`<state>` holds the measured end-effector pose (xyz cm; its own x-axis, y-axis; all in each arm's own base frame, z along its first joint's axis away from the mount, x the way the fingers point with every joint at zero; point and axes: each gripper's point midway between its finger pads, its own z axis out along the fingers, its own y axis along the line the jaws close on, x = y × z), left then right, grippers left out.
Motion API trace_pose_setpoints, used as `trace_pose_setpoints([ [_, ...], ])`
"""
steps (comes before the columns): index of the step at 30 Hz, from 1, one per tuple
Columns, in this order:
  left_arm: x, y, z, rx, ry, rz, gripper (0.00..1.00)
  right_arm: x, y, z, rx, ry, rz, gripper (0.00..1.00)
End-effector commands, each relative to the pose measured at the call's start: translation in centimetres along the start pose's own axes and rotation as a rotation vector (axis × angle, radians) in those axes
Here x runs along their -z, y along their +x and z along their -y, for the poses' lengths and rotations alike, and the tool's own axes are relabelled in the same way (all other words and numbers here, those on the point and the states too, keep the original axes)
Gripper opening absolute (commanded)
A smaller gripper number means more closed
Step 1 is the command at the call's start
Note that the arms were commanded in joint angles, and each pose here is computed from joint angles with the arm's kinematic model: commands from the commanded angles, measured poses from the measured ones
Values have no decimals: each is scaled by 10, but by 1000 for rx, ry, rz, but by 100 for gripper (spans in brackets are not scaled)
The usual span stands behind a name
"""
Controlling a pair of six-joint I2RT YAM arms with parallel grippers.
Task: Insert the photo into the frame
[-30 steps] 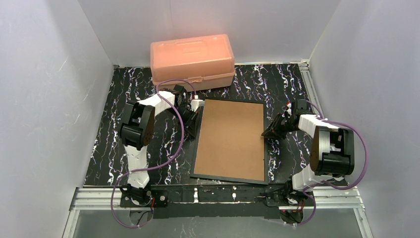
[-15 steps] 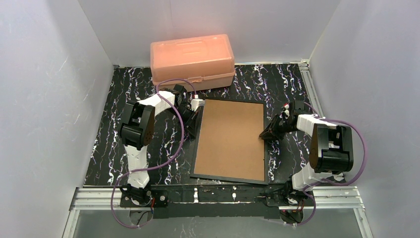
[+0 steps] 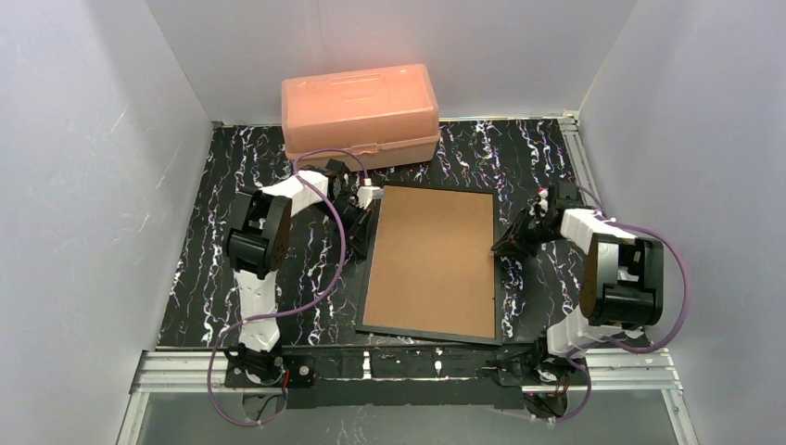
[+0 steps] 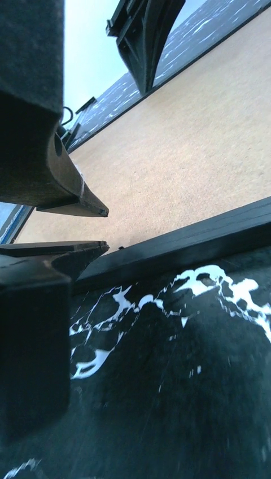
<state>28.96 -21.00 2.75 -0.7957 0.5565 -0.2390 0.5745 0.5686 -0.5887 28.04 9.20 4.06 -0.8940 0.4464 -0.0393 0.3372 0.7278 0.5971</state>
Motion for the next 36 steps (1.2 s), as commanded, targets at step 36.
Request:
trace_pose_setpoints([
  [36, 9, -12, 9, 1, 32, 36, 0, 13, -24, -24, -16, -108, 108, 29],
])
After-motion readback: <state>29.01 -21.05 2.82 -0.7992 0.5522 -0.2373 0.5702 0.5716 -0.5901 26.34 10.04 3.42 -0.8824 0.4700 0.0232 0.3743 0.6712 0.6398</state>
